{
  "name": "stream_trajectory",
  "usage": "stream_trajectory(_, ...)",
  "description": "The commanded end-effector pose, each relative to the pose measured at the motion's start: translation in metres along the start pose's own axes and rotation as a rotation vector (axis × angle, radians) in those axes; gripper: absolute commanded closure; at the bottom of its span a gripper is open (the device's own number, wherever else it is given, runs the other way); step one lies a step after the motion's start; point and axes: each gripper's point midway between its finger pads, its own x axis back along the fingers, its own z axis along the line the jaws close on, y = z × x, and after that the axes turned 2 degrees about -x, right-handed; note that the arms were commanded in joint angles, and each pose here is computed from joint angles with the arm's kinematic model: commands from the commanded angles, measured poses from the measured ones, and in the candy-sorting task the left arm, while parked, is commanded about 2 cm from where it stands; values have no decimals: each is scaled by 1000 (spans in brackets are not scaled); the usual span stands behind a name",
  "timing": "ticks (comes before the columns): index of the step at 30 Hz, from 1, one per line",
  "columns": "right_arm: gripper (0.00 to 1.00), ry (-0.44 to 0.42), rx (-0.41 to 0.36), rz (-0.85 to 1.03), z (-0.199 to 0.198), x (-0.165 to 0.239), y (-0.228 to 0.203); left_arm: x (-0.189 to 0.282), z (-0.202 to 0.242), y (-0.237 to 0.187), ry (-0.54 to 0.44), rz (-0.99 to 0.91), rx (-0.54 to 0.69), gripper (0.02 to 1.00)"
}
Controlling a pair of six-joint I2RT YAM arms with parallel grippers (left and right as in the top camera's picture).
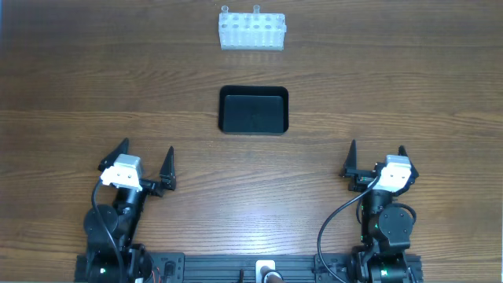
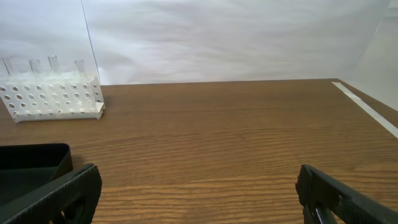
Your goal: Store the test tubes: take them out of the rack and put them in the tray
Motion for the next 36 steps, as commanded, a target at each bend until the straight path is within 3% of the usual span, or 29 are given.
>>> stream_trajectory(1, 9, 0, 3, 12, 0, 0, -4, 0, -5, -3, -27, 9, -13, 20)
stream_trajectory(28, 7, 0, 3, 12, 0, 0, -4, -1, -2, -4, -13, 14, -12, 18)
stream_trajectory(36, 7, 0, 3, 12, 0, 0, -4, -18, 0, 21, -15, -71, -20, 20)
